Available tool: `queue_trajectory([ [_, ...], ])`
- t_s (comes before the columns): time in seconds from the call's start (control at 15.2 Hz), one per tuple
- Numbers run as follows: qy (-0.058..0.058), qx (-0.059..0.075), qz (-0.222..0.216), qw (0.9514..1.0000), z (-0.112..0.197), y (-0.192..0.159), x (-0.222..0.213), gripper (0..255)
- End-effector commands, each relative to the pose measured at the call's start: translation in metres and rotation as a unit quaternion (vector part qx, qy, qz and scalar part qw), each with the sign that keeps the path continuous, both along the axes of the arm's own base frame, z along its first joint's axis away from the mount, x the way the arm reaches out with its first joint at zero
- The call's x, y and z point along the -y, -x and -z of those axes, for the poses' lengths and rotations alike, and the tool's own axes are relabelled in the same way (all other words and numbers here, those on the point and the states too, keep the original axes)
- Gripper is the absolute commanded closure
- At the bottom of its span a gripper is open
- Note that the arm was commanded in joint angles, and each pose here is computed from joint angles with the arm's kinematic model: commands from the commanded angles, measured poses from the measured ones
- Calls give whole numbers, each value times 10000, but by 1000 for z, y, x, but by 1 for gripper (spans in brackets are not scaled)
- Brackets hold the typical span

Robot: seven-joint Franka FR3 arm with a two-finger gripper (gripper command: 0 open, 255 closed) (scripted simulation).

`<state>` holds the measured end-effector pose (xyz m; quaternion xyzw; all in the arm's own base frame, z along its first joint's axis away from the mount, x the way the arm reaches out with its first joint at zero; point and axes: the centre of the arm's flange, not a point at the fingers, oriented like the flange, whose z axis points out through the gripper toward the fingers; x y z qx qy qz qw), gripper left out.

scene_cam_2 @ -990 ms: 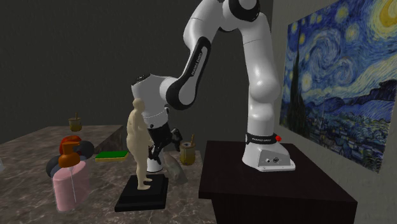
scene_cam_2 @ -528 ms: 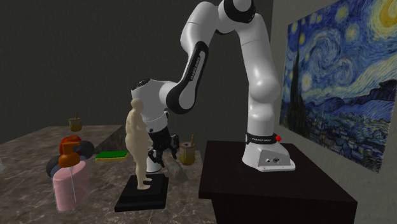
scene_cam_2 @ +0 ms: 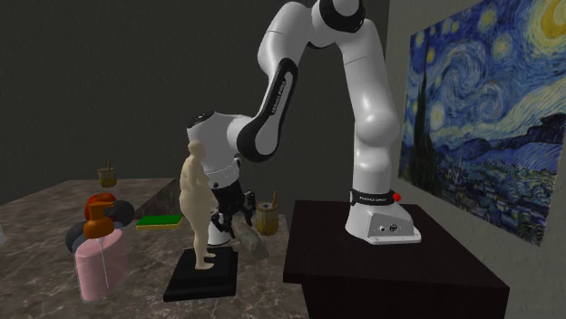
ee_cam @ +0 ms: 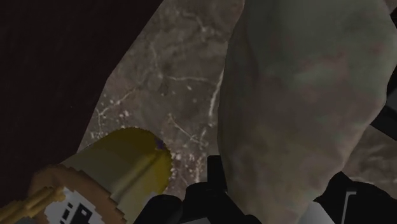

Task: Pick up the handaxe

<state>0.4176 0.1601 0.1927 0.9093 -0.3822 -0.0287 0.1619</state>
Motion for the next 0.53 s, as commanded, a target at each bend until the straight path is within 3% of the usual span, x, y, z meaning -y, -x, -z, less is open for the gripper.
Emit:
queue_trajectory([
  [0.0,-1,-18,-5,10000,-7,2,-1,255],
  [0.46,-1,-18,-5,10000,-44,2,-1,255],
])
